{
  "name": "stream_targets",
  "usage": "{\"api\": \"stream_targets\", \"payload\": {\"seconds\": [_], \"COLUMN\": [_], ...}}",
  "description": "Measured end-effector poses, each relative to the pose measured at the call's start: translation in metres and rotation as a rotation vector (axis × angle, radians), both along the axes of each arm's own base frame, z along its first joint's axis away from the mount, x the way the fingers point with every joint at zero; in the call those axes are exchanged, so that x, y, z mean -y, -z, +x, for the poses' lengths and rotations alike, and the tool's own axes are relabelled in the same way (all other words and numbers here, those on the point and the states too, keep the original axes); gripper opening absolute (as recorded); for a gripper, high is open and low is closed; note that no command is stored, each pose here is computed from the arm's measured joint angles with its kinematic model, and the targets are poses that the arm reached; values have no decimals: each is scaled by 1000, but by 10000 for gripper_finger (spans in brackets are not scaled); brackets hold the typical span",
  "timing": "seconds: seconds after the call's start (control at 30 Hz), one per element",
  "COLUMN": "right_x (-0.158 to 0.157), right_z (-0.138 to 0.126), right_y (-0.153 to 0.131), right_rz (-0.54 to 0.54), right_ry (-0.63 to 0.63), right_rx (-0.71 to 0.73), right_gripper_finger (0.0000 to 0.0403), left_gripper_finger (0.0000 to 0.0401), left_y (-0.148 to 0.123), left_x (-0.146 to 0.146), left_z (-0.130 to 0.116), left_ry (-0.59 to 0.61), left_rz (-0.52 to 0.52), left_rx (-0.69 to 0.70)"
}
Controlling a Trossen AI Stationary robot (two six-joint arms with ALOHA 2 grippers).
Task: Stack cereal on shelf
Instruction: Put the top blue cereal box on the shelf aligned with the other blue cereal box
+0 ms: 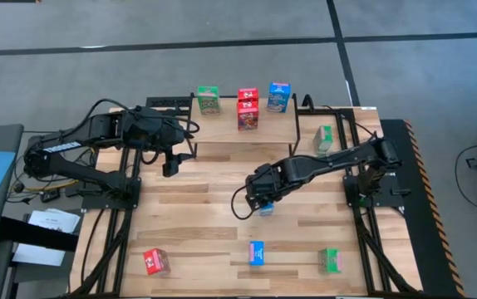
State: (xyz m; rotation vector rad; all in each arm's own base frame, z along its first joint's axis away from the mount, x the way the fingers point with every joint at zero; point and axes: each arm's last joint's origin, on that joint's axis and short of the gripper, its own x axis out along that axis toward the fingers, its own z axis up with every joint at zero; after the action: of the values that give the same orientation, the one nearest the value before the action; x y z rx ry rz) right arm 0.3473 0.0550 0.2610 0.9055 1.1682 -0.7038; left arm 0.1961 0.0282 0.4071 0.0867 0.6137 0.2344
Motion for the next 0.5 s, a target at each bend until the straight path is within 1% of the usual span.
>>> {"api": "stream_targets", "payload": {"seconds": [0.5], "right_x": [0], "right_z": [0], "right_y": [4], "right_rz": [-5], "right_ry": [0], "right_rx": [-31], "right_gripper_finger": [265], "left_gripper_finger": [279], "left_y": [0], "left_x": [0], "left_z": [0], "left_ry": [0], "left_rz": [-1], "left_rx": [-5]}}
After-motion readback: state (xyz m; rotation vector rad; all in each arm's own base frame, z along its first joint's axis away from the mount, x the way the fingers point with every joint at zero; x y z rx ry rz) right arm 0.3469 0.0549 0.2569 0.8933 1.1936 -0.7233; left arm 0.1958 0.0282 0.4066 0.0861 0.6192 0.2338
